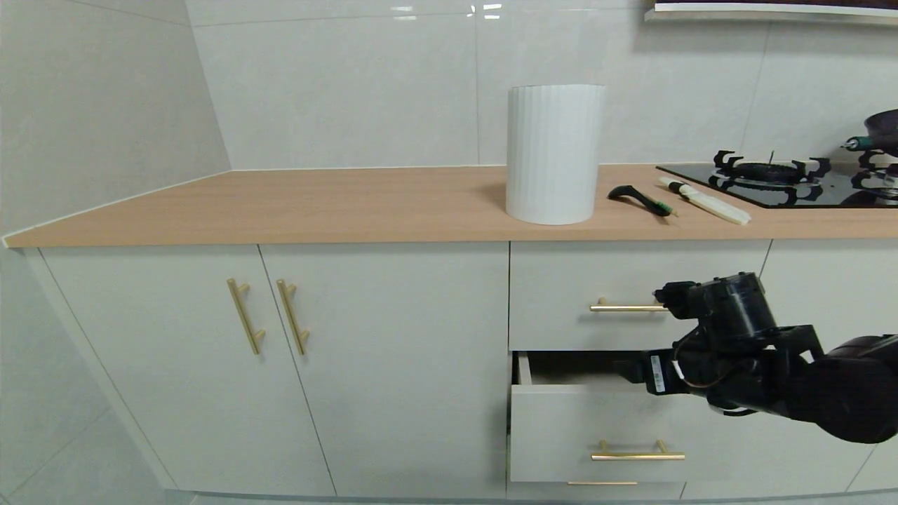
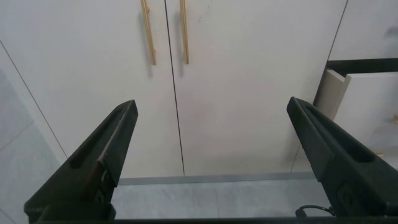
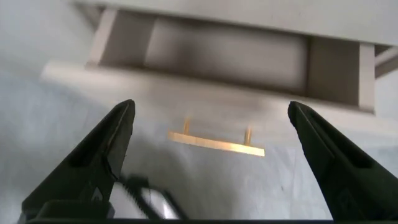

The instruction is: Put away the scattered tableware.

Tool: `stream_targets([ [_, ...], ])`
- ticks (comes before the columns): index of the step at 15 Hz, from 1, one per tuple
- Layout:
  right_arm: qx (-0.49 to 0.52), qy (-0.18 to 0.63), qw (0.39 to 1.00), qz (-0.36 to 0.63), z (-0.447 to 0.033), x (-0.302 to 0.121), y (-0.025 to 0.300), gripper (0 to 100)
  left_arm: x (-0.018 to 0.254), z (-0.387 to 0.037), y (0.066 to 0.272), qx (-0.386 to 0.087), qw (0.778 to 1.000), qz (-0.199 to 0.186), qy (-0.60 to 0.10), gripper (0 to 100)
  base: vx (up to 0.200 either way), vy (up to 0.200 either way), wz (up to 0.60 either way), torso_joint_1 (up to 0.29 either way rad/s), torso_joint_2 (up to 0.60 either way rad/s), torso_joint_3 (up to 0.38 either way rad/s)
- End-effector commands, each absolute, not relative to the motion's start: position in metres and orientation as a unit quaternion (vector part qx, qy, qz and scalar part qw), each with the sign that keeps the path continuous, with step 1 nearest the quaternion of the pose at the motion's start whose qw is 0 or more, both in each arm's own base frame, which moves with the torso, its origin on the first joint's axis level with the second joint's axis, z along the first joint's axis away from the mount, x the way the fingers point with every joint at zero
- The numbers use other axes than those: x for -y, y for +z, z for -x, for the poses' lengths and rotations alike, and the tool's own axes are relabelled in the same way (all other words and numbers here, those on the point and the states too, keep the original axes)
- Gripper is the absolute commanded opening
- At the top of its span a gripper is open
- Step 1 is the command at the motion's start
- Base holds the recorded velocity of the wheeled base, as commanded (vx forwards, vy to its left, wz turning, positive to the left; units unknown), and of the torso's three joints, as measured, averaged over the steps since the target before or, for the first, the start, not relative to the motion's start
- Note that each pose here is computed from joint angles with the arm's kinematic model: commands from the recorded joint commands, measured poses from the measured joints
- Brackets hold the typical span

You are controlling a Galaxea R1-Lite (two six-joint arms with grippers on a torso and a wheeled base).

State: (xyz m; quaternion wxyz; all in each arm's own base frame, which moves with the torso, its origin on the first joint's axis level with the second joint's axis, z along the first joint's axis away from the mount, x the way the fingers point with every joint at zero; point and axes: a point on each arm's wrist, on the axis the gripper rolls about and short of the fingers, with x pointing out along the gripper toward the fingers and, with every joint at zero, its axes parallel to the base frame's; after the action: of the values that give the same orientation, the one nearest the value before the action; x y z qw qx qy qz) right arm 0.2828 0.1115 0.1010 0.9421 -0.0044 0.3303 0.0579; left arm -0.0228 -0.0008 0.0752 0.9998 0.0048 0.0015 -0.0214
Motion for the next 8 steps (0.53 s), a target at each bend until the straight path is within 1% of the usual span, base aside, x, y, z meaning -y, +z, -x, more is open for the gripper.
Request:
stream_targets([
  [1,-0.357,0.017,0.934,0.014,-0.308,-0.114,0.043,100,0.001,0.023,0.075,-0.001,1.000,-0.005,-0.021,100,0.000,0.000,0.00,0.000,0.00,0.000],
  [2,-0.356,0.011,0.934,0.013,-0.316,-0.113,0.028,100,0.001,0.023,0.075,-0.001,1.000,-0.005,-0.021,100,0.000,0.000,0.00,0.000,0.00,0.000],
  [4,-0.349,0.003,0.937,0.008,-0.323,-0.109,0.018,100,0.001,0.023,0.075,-0.001,1.000,-0.005,-0.021,100,0.000,0.000,0.00,0.000,0.00,0.000],
  [8,-0.351,0.002,0.936,0.010,-0.322,-0.107,0.016,100,0.001,0.023,0.075,-0.001,1.000,-0.005,-0.021,100,0.000,0.000,0.00,0.000,0.00,0.000],
])
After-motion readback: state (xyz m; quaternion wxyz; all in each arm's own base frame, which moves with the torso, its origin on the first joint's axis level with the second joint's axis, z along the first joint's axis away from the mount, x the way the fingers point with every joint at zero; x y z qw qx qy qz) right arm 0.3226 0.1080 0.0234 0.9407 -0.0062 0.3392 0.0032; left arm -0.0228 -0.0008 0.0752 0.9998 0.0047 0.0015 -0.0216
